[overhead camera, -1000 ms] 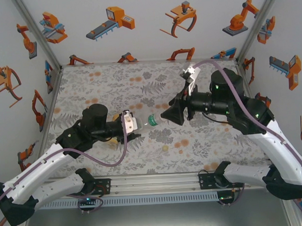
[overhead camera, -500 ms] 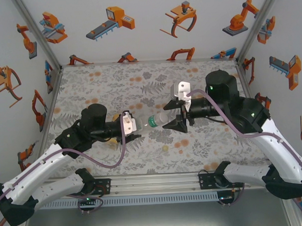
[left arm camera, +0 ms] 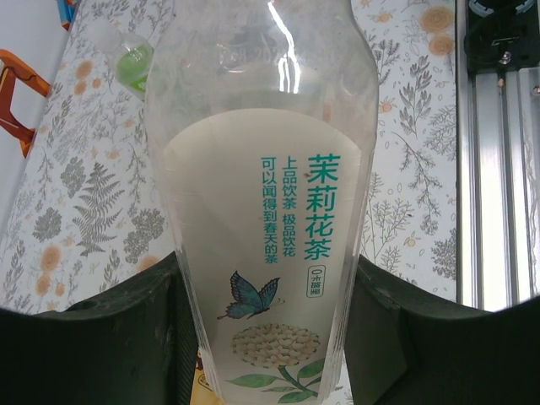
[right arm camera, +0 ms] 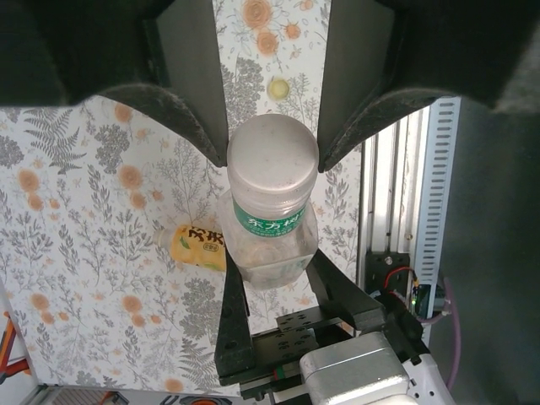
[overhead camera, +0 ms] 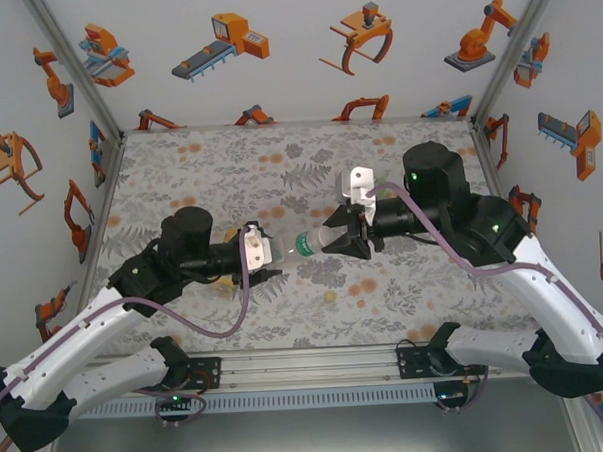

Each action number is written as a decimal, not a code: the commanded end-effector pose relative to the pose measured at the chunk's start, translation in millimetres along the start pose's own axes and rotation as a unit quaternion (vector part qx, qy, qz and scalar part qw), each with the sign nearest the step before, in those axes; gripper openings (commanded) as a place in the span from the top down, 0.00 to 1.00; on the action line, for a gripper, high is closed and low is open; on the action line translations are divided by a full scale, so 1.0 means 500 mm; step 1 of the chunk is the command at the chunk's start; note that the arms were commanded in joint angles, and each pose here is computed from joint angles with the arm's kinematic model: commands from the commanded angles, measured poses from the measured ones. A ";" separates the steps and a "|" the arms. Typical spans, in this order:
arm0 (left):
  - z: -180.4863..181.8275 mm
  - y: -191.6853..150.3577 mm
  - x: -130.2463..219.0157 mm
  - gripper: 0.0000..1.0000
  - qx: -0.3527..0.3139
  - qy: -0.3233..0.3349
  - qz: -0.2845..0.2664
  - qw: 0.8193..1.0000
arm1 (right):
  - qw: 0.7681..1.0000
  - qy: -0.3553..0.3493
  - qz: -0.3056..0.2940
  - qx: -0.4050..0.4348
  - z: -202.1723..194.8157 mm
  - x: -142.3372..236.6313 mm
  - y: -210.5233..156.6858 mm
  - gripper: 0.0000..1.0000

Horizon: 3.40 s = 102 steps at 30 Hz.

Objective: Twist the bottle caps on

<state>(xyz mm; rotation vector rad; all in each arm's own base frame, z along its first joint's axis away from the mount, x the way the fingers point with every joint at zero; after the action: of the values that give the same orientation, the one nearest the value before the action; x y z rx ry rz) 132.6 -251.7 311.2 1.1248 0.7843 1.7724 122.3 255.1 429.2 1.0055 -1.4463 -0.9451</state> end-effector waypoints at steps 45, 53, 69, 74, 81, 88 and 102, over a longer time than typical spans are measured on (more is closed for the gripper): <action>0.051 -0.012 -0.016 1.00 0.000 0.070 0.028 0.997 | 0.709 -0.231 -0.043 -0.665 -0.123 -0.012 -0.121 0.48; 0.058 -0.018 -0.018 1.00 0.006 0.078 0.040 0.996 | 0.708 -0.227 -0.044 -0.667 -0.121 -0.011 -0.118 0.48; 0.056 -0.018 -0.017 0.45 0.011 0.078 0.038 0.996 | 0.720 -0.248 -0.045 -0.646 -0.134 -0.009 -0.122 0.68; 0.054 -0.015 -0.016 0.25 0.018 0.075 0.033 0.997 | 0.734 -0.293 -0.027 -0.612 -0.161 -0.001 -0.142 0.72; 0.083 -0.045 -0.009 0.19 0.064 0.130 0.078 0.986 | 0.749 -0.364 0.059 -0.551 -0.241 0.023 -0.185 0.74; 0.115 -0.090 0.001 0.15 0.156 0.191 0.126 0.961 | 0.749 -0.417 0.138 -0.497 -0.365 0.029 -0.227 0.79; 0.159 -0.167 0.025 0.14 0.366 0.242 0.164 0.884 | 0.737 -0.470 0.217 -0.434 -0.583 0.005 -0.326 0.85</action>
<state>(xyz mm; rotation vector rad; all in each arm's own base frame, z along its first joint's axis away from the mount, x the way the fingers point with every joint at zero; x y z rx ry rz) 233.9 -202.7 274.8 1.3007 1.6570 2.1932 418.0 195.8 300.8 -0.6287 -1.5326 -1.6673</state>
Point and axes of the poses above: each hand's point on the last joint's axis, 136 mm out from that joint toward the fingers, its own x axis back along the fingers, its own z axis along the line the jaws close on, y = z × x, the point moved 3 cm from there along x, back along the fingers, and after that the axes turned 3 degrees about -x, right-handed, at the moved point
